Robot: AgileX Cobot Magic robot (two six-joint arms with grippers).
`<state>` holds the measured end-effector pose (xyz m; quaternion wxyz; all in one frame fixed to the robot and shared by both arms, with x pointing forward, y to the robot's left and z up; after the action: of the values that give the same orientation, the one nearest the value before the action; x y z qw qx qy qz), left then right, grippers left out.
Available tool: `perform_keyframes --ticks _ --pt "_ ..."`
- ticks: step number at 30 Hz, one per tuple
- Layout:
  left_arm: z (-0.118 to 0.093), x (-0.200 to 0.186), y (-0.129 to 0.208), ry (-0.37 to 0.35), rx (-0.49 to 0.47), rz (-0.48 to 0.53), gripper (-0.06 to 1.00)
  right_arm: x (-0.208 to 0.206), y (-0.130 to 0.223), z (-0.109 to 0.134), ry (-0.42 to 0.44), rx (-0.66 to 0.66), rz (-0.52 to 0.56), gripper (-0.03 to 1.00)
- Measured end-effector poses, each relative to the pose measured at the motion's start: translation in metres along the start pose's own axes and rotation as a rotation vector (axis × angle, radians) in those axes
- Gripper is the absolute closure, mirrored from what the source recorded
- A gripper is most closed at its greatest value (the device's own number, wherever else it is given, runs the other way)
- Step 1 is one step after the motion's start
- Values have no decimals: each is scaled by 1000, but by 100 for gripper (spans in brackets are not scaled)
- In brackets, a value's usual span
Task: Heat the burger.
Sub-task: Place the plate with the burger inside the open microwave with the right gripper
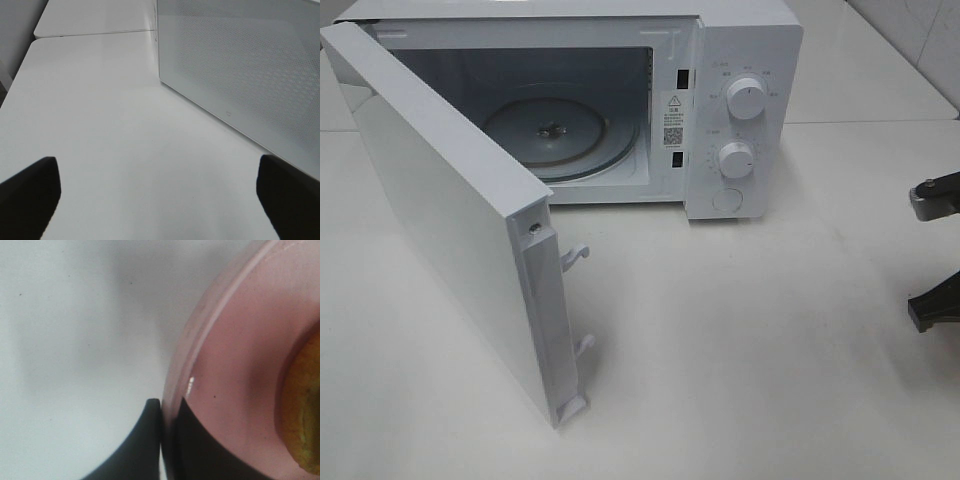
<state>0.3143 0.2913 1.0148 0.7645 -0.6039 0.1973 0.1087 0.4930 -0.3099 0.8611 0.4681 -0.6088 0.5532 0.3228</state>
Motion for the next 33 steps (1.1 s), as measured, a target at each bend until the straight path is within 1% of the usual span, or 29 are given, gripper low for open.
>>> perform_keyframes --ticks 5,8,17,28,30,33 --pt "0 0 0 0 0 0 -5 -12 4 9 -2 -53 -26 95" --pt "0 0 0 0 0 0 -5 -16 15 15 1 -103 -29 95" --pt "0 0 0 0 0 0 -5 -28 31 25 10 -192 -49 95" --pt "0 0 0 0 0 0 -5 -47 52 46 -28 -334 -122 94" --pt "0 0 0 0 0 0 -5 -54 59 53 -41 -386 -151 94" --pt "0 0 0 0 0 0 -5 -56 61 55 -41 -399 -155 94"
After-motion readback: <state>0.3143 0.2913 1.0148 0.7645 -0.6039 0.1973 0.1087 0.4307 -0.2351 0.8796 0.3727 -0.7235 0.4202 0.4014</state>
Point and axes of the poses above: a point on each arm's last joint axis where the gripper is mounted, x pointing out along that axis toward the gripper, z along the wrist's bending axis when the last joint is at zero, y = z × x, the point moved 9 cm from there along x, pointing out along that axis toward the gripper, and after that the axes turned 10 degrees about x, right-handed, at the moved point
